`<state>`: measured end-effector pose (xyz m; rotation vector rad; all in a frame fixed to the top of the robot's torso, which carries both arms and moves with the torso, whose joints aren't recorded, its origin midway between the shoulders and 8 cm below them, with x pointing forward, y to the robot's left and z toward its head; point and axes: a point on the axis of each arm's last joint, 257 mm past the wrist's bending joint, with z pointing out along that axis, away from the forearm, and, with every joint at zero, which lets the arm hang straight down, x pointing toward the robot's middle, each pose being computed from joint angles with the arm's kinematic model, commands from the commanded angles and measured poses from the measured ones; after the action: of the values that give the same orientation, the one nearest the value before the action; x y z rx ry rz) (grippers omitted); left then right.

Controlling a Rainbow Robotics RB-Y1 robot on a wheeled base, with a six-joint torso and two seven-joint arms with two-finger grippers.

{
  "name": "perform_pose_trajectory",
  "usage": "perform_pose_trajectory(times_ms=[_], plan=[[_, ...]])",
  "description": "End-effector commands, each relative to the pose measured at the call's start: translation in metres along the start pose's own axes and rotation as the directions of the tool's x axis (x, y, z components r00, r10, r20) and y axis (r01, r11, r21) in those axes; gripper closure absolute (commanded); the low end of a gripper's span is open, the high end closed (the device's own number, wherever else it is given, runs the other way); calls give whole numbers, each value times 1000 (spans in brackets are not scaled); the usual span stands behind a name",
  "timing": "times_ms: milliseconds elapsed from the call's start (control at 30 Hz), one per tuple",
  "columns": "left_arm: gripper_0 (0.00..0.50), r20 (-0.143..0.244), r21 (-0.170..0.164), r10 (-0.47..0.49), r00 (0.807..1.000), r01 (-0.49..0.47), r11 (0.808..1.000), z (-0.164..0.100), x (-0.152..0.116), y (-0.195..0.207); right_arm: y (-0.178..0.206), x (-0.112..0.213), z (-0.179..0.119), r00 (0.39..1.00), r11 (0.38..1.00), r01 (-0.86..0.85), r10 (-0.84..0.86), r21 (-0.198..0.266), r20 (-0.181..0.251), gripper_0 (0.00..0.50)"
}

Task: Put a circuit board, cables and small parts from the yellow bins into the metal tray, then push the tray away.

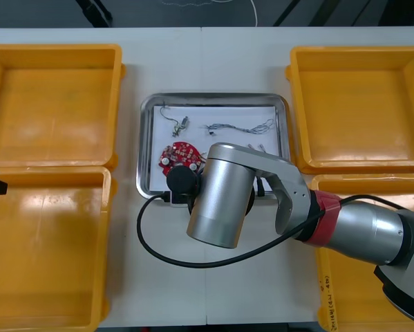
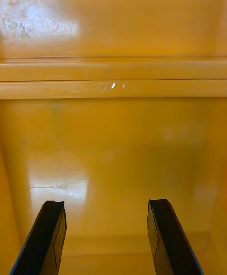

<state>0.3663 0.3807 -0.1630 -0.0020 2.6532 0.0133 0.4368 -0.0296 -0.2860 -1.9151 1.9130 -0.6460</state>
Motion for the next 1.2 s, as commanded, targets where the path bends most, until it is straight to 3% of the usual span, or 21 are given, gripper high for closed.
perform_pose_trajectory(times_ms=[33,600,800,1200], plan=[[0,17,-50,7,1000,-6,999,-14,-1,16,-24,-13,-6,999,998,41,-42,40,28,500],[0,17,-50,7,1000,-6,999,-14,-1,16,-58,-1,-7,1000,998,15,-16,61,5,500],[0,17,-50,7,1000,-6,999,-14,-1,16,-77,-1,-5,1000,999,-9,8,39,21,500],[0,17,-50,7,1000,-6,999,-14,-1,16,-104,-4,-3,999,998,-12,9,69,43,500]])
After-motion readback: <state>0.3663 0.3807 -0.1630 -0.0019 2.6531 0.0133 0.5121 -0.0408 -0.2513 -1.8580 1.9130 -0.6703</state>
